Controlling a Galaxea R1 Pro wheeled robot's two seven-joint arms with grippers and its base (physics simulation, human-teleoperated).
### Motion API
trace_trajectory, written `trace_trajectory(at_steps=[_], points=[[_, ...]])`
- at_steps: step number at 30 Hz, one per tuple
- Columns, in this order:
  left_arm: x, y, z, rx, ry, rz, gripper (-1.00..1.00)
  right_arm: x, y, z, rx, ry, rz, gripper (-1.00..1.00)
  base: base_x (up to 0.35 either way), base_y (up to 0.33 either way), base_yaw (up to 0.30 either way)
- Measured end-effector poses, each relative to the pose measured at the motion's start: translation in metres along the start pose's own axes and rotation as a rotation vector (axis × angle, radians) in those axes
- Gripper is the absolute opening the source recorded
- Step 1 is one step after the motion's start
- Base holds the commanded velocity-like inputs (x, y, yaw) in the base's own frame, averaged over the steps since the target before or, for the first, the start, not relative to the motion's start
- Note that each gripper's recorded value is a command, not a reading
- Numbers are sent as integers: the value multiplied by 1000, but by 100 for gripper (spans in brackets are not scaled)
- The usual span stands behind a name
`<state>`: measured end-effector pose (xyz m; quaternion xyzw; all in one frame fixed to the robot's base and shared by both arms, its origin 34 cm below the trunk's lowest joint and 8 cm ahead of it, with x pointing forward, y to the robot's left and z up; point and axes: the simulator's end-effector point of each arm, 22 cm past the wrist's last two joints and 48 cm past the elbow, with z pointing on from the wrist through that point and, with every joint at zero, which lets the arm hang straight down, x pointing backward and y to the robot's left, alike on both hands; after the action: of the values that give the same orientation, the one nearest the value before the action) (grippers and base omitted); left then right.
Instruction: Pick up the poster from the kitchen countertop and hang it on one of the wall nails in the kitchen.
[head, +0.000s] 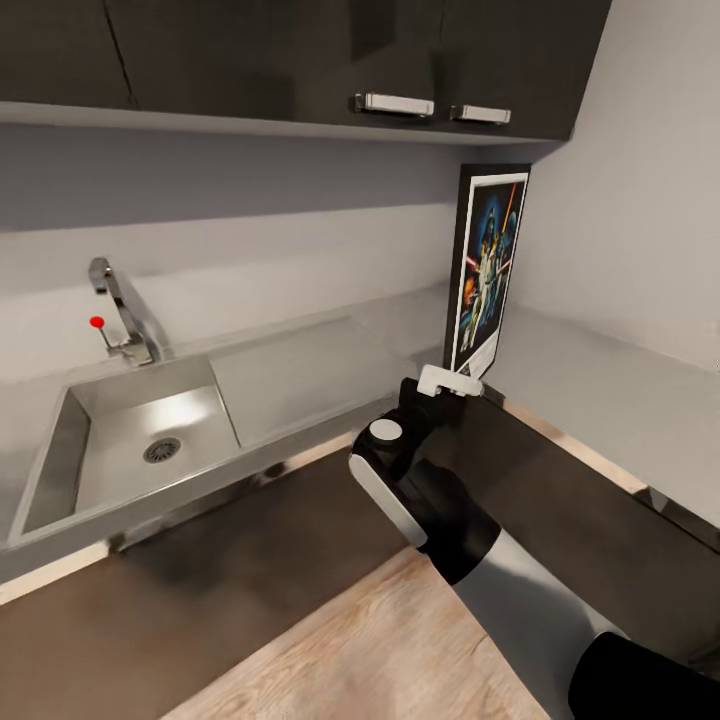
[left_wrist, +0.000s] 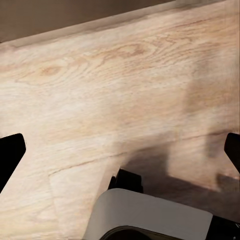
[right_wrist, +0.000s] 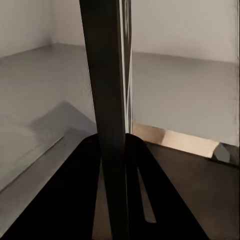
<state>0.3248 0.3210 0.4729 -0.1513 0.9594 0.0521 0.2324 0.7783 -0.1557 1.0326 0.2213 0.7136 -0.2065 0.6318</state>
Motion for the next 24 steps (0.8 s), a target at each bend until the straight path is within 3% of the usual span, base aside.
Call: trace_trajectory(at_steps=[20, 24], points=[[0, 0, 0, 0, 0, 0, 100, 8, -1, -2, -1, 10, -4, -100, -337, 0, 0], [0, 0, 0, 0, 0, 0, 100, 8, 8, -12, -30, -14, -19, -100, -337, 0, 0]])
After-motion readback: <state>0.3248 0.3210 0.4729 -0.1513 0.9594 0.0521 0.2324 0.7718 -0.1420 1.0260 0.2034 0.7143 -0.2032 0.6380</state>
